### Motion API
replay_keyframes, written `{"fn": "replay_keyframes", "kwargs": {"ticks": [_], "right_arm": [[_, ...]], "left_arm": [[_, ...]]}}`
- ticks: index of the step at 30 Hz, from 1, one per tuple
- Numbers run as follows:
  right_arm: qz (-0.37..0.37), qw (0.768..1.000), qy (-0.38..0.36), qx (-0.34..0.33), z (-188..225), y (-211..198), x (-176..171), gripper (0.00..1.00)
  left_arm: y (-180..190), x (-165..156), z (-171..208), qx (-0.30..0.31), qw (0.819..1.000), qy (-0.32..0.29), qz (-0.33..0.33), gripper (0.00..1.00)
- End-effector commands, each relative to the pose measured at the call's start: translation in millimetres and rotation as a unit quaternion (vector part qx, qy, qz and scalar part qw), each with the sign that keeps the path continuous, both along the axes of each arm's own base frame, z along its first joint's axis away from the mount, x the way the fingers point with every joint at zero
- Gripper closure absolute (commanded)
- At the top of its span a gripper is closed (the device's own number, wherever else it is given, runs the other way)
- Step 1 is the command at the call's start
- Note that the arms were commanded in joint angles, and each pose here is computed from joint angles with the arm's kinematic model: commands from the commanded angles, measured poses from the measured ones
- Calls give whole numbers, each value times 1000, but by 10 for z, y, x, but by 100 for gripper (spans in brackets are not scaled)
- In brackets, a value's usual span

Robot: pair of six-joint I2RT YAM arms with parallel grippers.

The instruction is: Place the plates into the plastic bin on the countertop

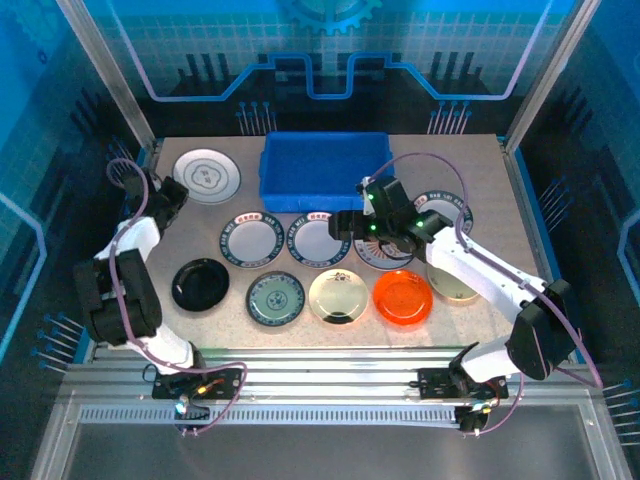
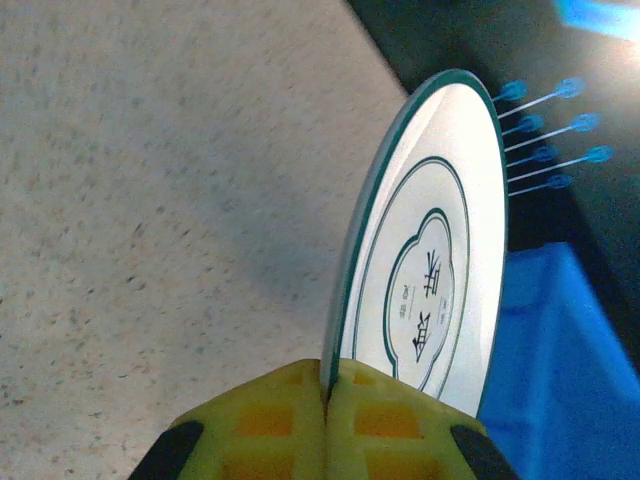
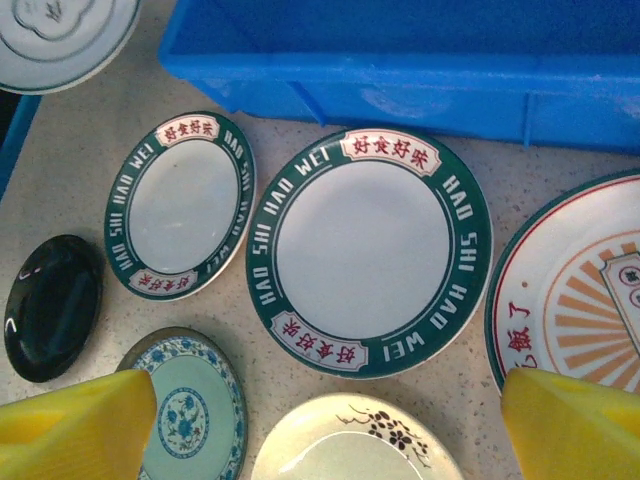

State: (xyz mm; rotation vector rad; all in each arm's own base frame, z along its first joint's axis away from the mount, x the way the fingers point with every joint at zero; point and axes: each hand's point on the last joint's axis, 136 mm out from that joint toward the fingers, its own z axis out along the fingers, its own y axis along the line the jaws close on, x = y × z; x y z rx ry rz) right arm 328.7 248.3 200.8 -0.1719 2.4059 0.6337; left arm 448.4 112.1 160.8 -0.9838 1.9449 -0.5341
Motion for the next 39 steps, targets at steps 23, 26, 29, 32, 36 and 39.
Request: {"fn": "replay_keyframes", "kwargs": {"ticks": [23, 26, 29, 32, 36, 39], "right_arm": [[-5, 973, -140, 183, 1354, -508, 242, 7], [-20, 974, -133, 181, 1282, -557, 309, 7], [-32, 973, -129, 189, 1218, -617, 392, 8], [-44, 975, -111, 186, 1103, -659, 491, 10], [-71, 978, -82, 176, 908, -752, 625, 13], [-70, 979, -73, 180, 824, -740, 705, 18]], "left_arm": [[-2381, -102, 1497, -97, 940, -117, -305, 100], [-2689, -88, 1438, -105, 929, -116, -335, 100], [-2952, -95, 1408, -124, 916, -114, -363, 100], [-3145, -118, 1397, -137, 907, -115, -382, 100], [-3265, -141, 1432, -139, 900, -116, -395, 100], [-3309, -157, 1443, -139, 897, -117, -402, 100]]}}
